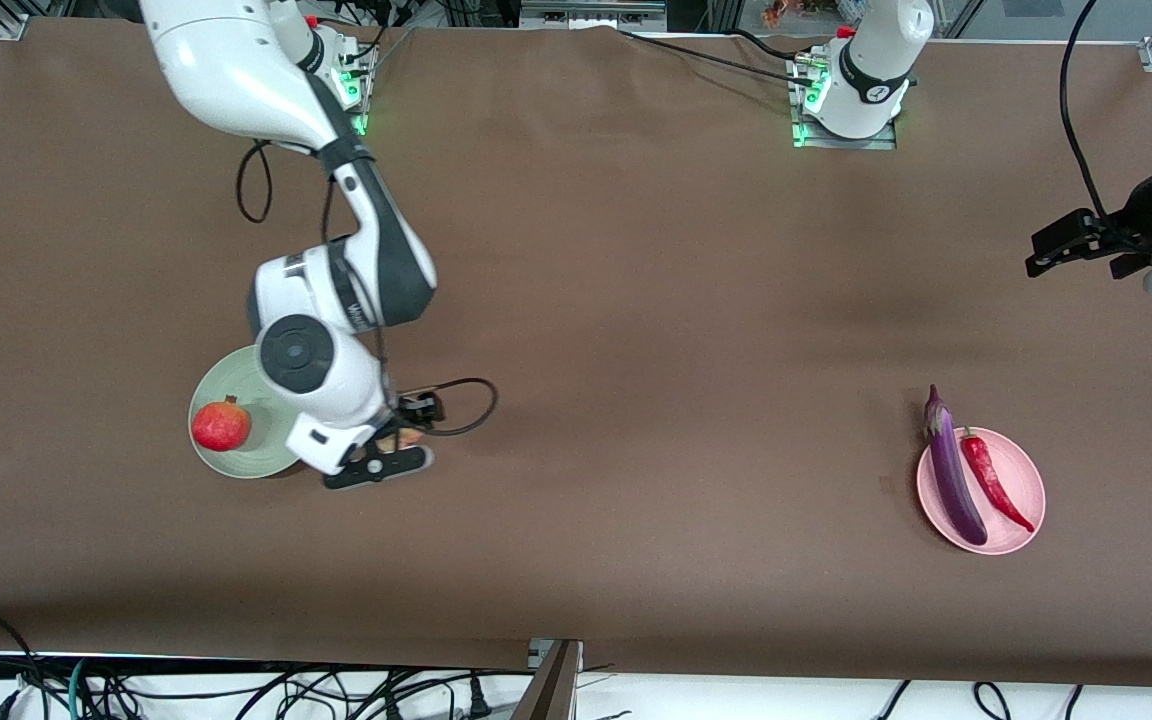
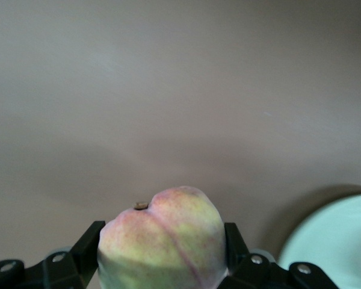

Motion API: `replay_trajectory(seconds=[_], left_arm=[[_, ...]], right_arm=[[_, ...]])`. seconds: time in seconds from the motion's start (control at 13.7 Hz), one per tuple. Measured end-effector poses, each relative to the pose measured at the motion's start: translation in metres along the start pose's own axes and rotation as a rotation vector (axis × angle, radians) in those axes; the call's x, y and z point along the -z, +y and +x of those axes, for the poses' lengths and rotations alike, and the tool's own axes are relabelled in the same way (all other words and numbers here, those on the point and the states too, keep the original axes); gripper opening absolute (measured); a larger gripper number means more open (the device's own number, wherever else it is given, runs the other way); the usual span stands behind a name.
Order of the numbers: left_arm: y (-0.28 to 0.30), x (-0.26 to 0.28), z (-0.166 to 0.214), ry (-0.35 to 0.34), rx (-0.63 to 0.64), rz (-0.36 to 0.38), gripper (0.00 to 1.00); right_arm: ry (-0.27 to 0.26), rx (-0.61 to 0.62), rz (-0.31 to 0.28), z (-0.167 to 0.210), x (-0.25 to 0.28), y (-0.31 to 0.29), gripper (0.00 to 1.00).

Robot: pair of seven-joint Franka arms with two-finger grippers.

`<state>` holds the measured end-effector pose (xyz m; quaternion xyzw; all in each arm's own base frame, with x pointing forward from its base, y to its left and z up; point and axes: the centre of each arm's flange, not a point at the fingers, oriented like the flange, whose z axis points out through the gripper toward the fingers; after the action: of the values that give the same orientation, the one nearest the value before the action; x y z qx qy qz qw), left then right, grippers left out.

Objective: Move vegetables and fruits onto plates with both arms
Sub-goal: 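Carry the peach with the right gripper over the green plate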

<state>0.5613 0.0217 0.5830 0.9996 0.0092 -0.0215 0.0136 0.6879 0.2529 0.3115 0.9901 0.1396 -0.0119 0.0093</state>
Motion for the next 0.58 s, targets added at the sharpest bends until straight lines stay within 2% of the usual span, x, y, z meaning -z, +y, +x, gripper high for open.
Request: replay_trajectory(seconds=[0.22,0.36,0.58], left_arm=[[0.001,0.0,0.0,-0.001,-0.001,0.0,1.0],[0.001,0.0,0.0,-0.001,-0.001,0.0,1.0],[0.001,-0.001,0.0,-0.001,-0.002,0.0,1.0]], right_arm=[[-0.073,0.025,-0.019,-0.023,-0.022,0.064,0.84],[-0.102,0.034,-0.038,-0.036,-0.038,0.098,0.84],[-0.078,0.068,-0.067,-0.053,-0.07,0.132,0.84]])
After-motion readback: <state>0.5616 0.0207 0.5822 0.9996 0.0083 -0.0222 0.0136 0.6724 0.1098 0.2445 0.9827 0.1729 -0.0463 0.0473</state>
